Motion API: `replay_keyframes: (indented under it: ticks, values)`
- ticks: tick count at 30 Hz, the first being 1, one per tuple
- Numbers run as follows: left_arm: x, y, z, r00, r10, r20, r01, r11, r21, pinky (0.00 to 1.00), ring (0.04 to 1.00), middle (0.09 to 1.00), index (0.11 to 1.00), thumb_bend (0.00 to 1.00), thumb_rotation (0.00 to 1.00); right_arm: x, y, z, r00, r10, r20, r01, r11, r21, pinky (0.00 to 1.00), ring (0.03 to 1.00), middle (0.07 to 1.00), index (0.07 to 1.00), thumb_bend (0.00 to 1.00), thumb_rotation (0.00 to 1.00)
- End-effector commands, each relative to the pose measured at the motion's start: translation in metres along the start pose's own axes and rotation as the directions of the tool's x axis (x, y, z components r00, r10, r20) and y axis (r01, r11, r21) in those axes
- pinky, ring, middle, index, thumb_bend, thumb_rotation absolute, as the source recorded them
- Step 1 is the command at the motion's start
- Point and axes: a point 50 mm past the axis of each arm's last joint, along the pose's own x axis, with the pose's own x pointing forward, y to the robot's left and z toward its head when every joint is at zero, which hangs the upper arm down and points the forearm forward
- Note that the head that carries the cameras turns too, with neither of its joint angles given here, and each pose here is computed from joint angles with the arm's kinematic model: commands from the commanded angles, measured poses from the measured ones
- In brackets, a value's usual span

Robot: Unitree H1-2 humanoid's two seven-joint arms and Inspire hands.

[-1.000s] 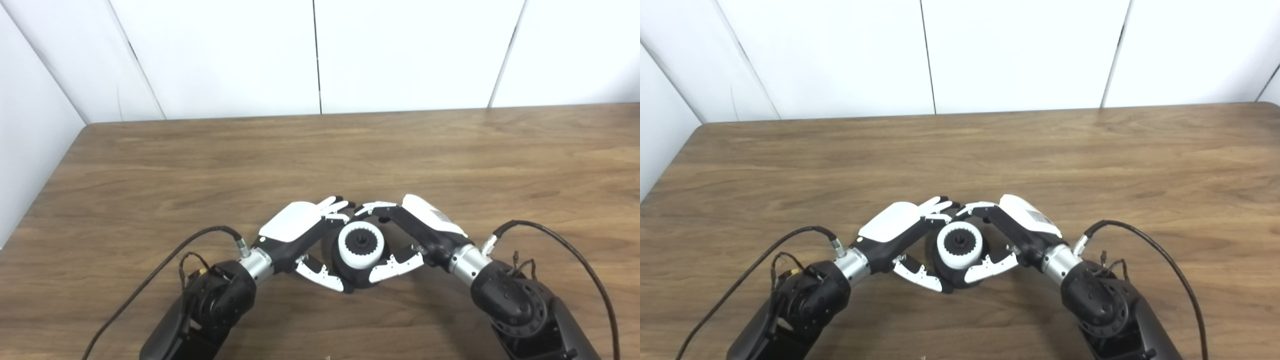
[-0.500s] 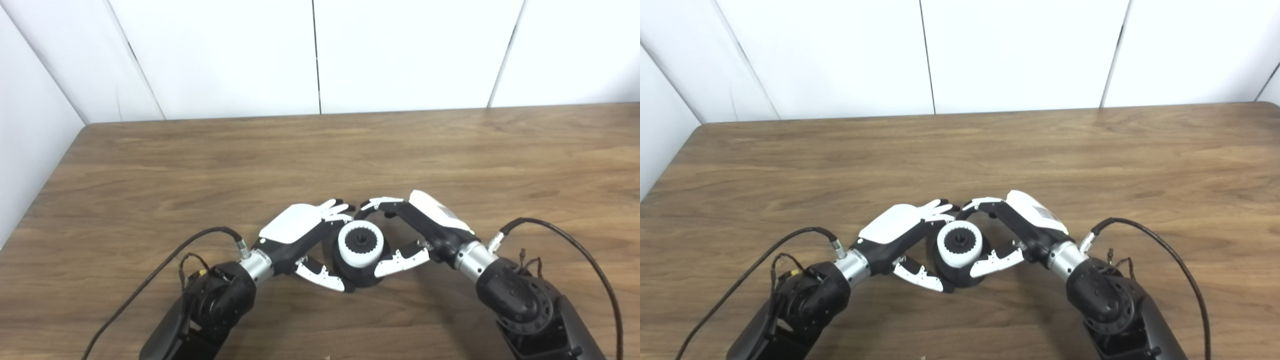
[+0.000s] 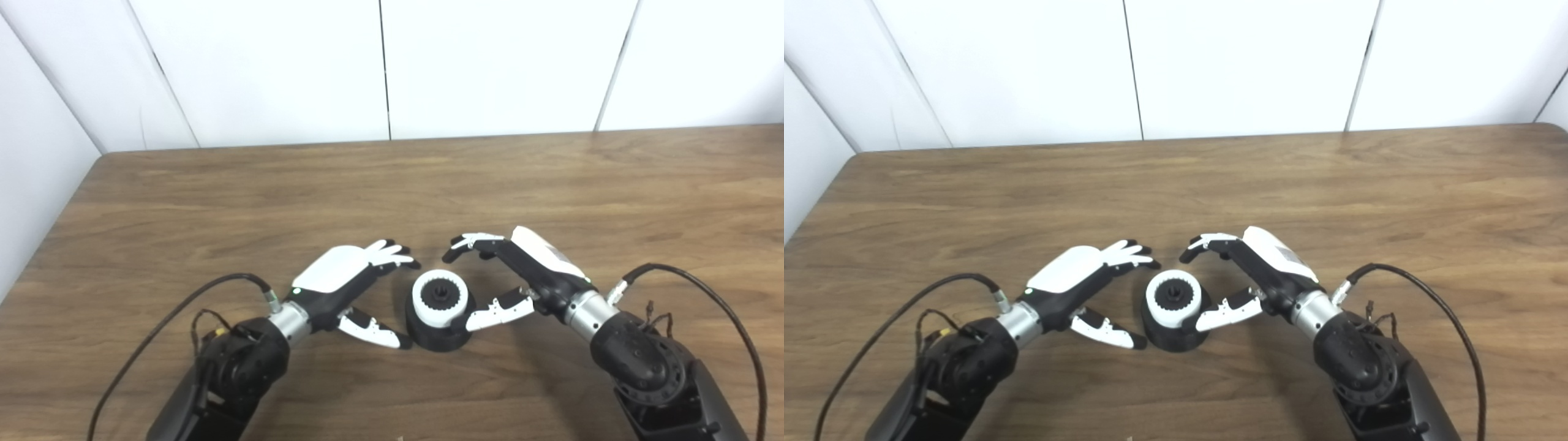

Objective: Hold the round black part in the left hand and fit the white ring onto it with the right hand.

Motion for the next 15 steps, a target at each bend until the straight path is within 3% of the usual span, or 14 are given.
replay_keyframes:
  ticks: [1, 10, 15]
  values:
    - [-0.008, 0.016, -0.009, 0.999, 0.024, -0.022, -0.024, 1.0, 0.008, 0.91, 1.0, 0.967, 0.866, 0.97, 0.46, 0.002, -0.019, 0.013, 0.997, -0.066, 0.041, 0.067, 0.998, -0.013, 0.84, 0.92, 0.87, 0.733, 0.92, 0.35]
    - [-0.024, 0.028, -0.021, 0.996, 0.065, -0.064, -0.071, 0.992, -0.104, 0.9, 1.0, 0.972, 0.908, 0.98, 0.44, -0.006, -0.024, 0.006, 0.994, -0.112, 0.014, 0.112, 0.994, -0.001, 0.81, 0.912, 0.895, 0.79, 0.92, 0.4]
    - [-0.033, 0.033, -0.023, 0.992, 0.085, -0.097, -0.105, 0.969, -0.225, 0.91, 1.0, 0.999, 0.996, 1.0, 0.5, -0.017, -0.028, 0.0, 0.99, -0.143, -0.014, 0.144, 0.989, 0.039, 0.86, 0.96, 0.978, 0.923, 0.9, 0.46]
